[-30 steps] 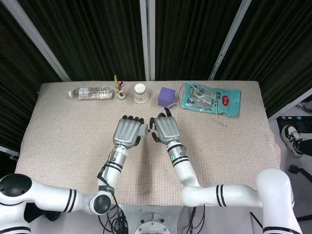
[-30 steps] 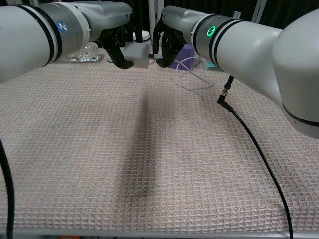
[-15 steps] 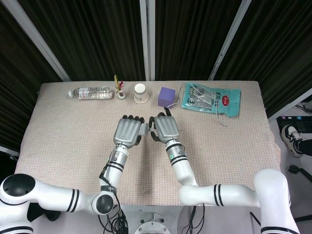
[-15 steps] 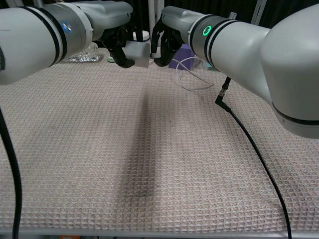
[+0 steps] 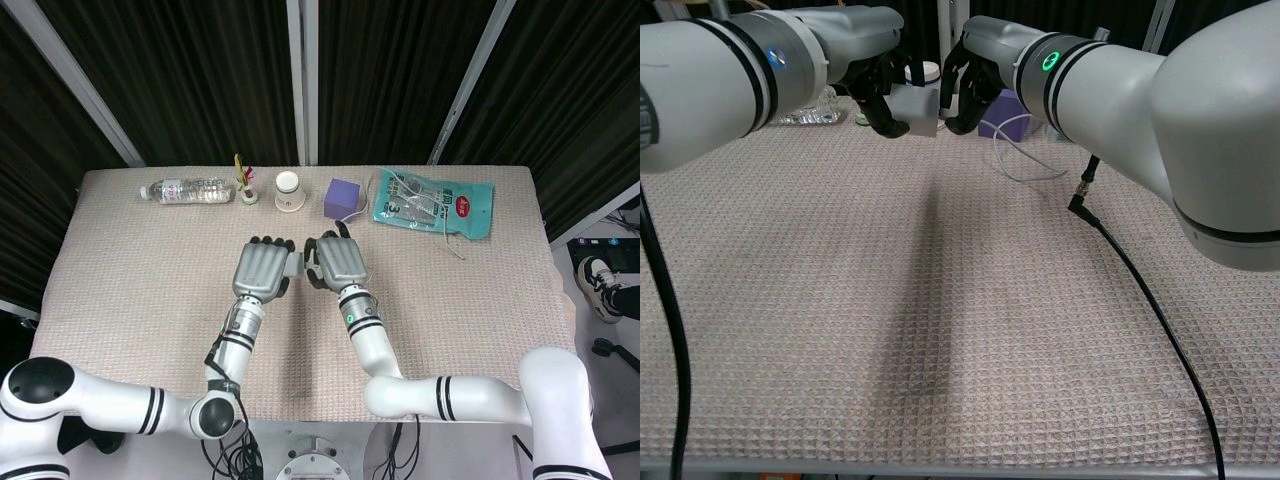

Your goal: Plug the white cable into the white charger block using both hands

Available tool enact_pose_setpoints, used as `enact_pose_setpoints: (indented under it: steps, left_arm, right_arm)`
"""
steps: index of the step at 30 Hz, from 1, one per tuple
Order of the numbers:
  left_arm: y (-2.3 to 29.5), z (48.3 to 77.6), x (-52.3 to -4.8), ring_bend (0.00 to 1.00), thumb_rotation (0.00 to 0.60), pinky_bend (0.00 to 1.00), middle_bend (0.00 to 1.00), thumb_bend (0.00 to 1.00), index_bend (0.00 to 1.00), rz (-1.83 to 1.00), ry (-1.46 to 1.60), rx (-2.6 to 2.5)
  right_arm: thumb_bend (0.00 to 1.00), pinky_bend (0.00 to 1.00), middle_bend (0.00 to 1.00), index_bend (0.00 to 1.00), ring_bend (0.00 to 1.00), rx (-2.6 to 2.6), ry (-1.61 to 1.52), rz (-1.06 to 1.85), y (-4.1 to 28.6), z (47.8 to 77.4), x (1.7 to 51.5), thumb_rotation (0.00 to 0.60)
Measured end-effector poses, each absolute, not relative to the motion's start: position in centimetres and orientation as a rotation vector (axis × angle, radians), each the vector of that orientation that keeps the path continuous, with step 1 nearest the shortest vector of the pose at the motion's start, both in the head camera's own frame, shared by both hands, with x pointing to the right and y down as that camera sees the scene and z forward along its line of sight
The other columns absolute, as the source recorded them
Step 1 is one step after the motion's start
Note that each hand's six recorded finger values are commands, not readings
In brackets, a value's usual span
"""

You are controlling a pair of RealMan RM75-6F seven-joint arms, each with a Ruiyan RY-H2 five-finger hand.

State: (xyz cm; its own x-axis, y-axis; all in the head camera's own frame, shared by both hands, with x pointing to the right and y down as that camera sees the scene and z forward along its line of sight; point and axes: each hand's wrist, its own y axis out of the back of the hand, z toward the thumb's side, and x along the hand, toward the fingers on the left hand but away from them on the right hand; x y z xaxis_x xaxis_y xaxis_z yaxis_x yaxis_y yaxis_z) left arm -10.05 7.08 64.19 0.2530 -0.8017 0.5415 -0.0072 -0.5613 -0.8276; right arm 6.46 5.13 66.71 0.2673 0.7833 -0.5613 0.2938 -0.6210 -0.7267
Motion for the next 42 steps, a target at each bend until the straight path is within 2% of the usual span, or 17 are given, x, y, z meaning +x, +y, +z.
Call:
enact_pose_setpoints:
  steps: [22,26,31,37,42]
  left_arm:
    - [7.4,64.4,-9.8,0.27,0.600,0.31,0.45,0.34,0.48,-1.367,0.752,-1.843]
    - [7.5,64.4,-9.8,0.27,0.600,0.32,0.45,0.34,0.48,-1.361,0.755,-1.858]
    - [7.4,64.3,-9.8,0.27,0.600,0.32,0.45,0.34,0.48,-1.347,0.760,-1.862]
    - [7.1,64.3,-10.2,0.27,0.600,0.32,0.45,0.34,0.48,-1.344,0.774,-1.863]
    - [6.9,64.5,-11.0,0.27,0.600,0.32,0.45,0.34,0.48,-1.344,0.789,-1.874]
  right_arm:
    - [0.33,0.03,0.54,0.58,0.24,-2.123,-1.023,1.318,5.0,67.2,6.2,0.600]
    - [0.33,0.03,0.53,0.55,0.24,-2.133,-1.027,1.310,5.0,67.2,6.1,0.600]
    - [0.33,0.02,0.52,0.46,0.24,-2.149,-1.028,1.306,5.1,67.3,6.0,0.600]
    - [0.26,0.00,0.36,0.15,0.16,-2.145,-1.001,1.313,5.3,67.2,6.2,0.600]
    - [0.22,0.00,0.25,0.01,0.09,-2.134,-0.986,1.323,5.3,67.0,6.8,0.600]
